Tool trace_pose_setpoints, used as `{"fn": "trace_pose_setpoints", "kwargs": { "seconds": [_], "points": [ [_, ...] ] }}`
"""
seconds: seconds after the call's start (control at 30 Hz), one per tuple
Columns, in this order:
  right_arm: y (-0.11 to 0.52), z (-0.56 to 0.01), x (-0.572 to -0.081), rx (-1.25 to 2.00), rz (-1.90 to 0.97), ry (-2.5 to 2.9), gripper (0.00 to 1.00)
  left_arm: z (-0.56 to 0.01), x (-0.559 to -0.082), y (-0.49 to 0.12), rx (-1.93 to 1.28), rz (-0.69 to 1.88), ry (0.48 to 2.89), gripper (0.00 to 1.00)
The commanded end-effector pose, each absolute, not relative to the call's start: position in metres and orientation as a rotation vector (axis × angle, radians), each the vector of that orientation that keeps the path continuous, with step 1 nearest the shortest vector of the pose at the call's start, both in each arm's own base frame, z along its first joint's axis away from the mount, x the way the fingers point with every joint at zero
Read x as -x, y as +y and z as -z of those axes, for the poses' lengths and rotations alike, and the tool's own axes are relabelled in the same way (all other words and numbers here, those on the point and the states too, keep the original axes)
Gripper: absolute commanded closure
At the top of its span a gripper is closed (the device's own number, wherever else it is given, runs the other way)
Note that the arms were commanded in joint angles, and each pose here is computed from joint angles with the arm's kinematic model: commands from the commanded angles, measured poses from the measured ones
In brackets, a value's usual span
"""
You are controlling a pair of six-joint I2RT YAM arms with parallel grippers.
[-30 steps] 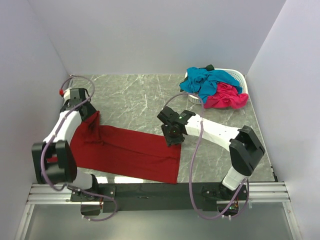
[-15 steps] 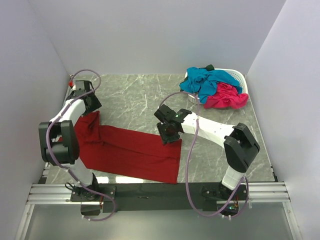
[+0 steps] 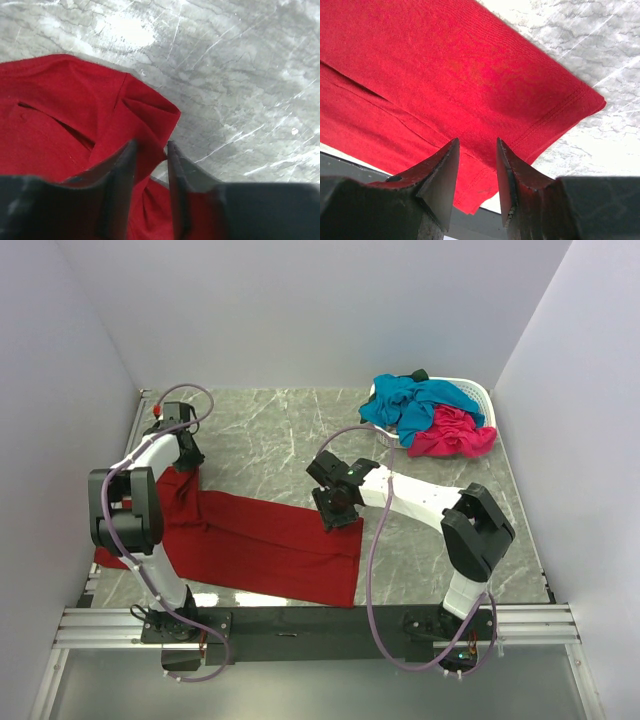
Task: Fold and stack the t-shirts
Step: Fold the tshirt
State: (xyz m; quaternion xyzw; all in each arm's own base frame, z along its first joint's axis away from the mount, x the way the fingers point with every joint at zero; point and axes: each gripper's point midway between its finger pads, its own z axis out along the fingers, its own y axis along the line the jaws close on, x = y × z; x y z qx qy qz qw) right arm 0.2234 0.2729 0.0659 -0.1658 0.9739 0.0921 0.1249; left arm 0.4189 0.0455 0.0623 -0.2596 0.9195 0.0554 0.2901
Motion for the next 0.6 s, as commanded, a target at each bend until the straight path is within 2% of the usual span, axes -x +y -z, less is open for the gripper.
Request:
{"fn": "trace_pose_setpoints", "kwargs": {
  "seconds": [0.0, 0.07, 0.1, 0.17, 0.4, 0.57],
  "points": [
    [0.277, -0.07, -0.229, 0.482, -0.294, 2.81, 0.57, -0.08, -0.427, 0.048, 0.667, -0.16, 2.411, 0.72],
    [0.278, -0.07, -0.229, 0.482, -0.295, 2.809, 0.57, -0.079, -0.425, 0.049, 0.656, -0.172, 2.42, 0.8],
    [0.277, -0.069, -0.229, 0.485, -0.292, 2.811, 0.57, -0.079, -0.422, 0.05, 0.653, -0.182, 2.427, 0.9],
    [0.277, -0.07, -0.23, 0.484, -0.292, 2.809, 0.57, -0.08, -0.419, 0.053, 0.654, -0.198, 2.43, 0.99],
    [0.277, -0.067, -0.231, 0.506, -0.284, 2.813, 0.58, -0.119, -0.387, 0.09, 0.767, -0.234, 2.332, 1.0],
    [0.28, -0.066, -0.233, 0.532, -0.281, 2.815, 0.58, -0.114, -0.345, 0.108, 0.811, -0.317, 2.344, 0.99]
  ]
}}
